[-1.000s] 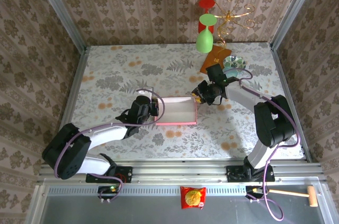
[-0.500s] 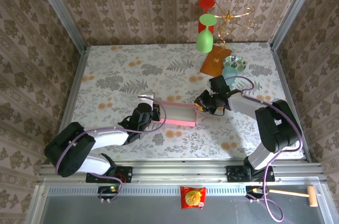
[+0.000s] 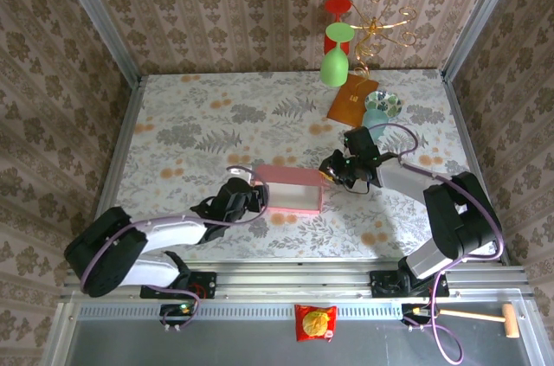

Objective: Fold the paper box

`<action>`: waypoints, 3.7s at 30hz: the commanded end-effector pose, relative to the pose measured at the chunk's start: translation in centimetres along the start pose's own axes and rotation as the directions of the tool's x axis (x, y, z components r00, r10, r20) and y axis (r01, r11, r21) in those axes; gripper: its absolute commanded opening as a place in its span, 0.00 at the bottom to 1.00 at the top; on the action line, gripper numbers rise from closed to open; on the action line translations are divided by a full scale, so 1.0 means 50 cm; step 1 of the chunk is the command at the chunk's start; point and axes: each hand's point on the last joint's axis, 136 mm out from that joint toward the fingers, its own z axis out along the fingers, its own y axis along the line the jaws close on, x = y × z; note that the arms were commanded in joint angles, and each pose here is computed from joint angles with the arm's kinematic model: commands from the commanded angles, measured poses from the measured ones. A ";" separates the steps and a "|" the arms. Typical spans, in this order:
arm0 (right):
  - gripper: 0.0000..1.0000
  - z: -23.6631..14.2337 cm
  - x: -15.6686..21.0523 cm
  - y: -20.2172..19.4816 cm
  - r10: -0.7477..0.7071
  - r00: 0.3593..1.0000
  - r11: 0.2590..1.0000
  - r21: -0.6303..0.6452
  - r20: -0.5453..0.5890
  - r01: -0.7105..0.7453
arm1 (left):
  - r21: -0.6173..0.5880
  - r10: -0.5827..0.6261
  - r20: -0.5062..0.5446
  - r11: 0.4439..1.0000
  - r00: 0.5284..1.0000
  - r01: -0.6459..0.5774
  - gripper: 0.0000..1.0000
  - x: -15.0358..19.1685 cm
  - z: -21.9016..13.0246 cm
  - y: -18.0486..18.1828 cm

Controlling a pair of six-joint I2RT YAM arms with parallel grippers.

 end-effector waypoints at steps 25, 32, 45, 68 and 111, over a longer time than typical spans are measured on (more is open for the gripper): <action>0.14 0.027 0.024 -0.005 -0.152 0.988 0.987 0.062 0.016 0.151 | -0.112 -0.554 -0.173 0.832 0.814 0.543 0.53 -0.084 -0.306 0.027; 0.14 0.027 0.036 -0.021 -0.202 0.979 0.975 0.098 0.009 0.200 | 0.006 -0.541 -0.334 0.818 0.772 0.576 0.51 -0.137 -0.168 0.040; 0.14 0.035 0.035 -0.015 -0.227 0.974 0.967 0.111 -0.023 0.228 | 0.022 -0.391 -0.536 0.880 0.748 0.475 0.44 -0.017 -0.013 0.038; 0.46 -0.076 0.097 -0.033 -0.206 0.974 0.977 0.038 -0.098 0.211 | -0.064 -0.311 -0.626 0.934 0.715 0.351 0.24 0.102 -0.007 0.049; 0.37 -0.014 0.092 -0.026 -0.232 0.955 0.969 0.040 -0.183 0.243 | -0.051 -0.349 -0.629 0.910 0.694 0.412 0.09 0.112 0.014 0.029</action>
